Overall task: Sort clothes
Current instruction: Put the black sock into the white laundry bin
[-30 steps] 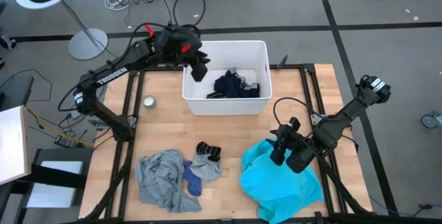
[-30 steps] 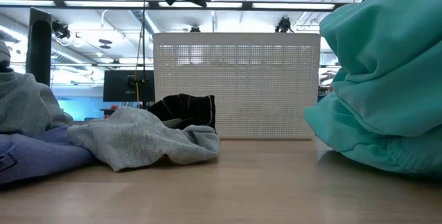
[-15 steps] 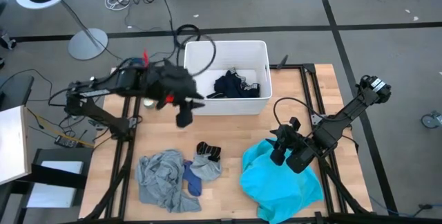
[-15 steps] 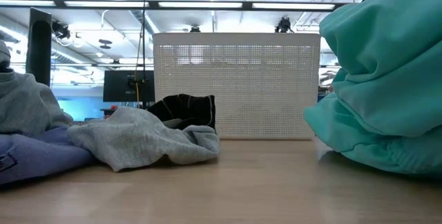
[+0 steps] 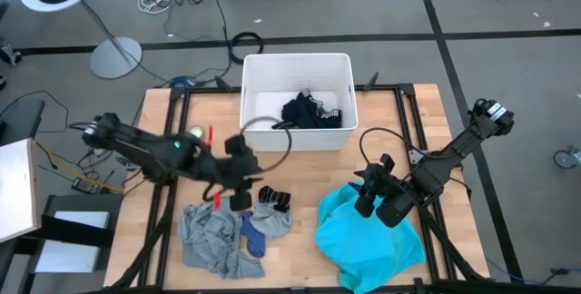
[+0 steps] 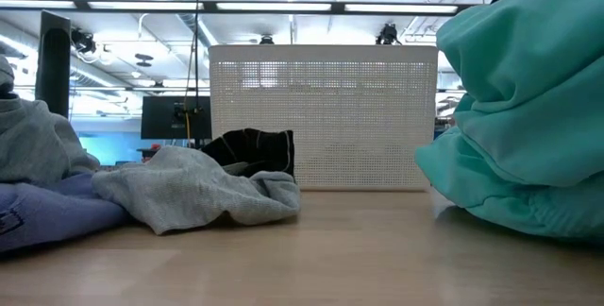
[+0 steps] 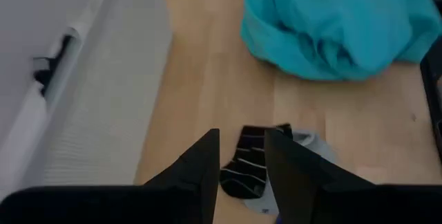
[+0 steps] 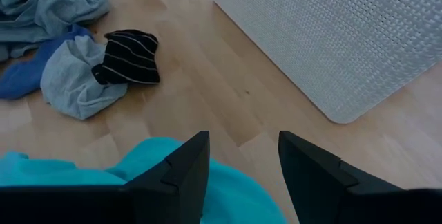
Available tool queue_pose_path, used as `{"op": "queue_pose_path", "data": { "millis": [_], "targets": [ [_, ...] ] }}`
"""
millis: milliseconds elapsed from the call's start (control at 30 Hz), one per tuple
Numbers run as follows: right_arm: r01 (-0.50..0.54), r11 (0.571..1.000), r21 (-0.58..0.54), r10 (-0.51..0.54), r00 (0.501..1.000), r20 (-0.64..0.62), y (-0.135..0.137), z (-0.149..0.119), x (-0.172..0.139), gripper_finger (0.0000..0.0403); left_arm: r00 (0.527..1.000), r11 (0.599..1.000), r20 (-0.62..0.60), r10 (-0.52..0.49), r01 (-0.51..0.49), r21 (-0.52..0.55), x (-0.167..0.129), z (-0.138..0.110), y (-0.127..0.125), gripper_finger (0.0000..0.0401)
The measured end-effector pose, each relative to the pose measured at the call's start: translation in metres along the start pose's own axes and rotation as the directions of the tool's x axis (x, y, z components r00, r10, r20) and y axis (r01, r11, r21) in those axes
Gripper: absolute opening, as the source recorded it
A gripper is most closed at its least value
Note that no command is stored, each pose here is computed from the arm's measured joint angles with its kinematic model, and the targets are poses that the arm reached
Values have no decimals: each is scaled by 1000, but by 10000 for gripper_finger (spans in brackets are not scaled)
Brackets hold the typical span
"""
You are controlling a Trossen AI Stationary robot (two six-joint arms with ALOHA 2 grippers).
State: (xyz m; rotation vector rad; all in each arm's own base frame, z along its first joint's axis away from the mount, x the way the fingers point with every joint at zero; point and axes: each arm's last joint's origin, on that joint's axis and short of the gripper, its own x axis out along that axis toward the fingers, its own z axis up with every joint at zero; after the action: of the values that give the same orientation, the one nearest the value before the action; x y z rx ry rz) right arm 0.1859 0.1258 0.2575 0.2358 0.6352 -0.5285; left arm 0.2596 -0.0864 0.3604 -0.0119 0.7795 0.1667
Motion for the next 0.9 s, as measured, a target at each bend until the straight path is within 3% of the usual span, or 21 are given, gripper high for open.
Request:
{"op": "queue_pose_path", "data": {
  "millis": [367, 500, 900],
  "targets": [
    [-26, 999, 32, 26, 1000, 15, 3, 2, 0, 173, 996, 991, 52, -67, 72, -116, 87, -82, -18, 119],
    [-30, 999, 37, 30, 999, 17, 4, 2, 0, 173, 992, 986, 67, -104, 111, -124, 103, -98, -20, 118],
    [-33, 999, 43, 32, 999, 23, 4, 3, 0, 173, 995, 995, -74, -62, 55, -83, 152, -123, -25, 111]
  ]
}}
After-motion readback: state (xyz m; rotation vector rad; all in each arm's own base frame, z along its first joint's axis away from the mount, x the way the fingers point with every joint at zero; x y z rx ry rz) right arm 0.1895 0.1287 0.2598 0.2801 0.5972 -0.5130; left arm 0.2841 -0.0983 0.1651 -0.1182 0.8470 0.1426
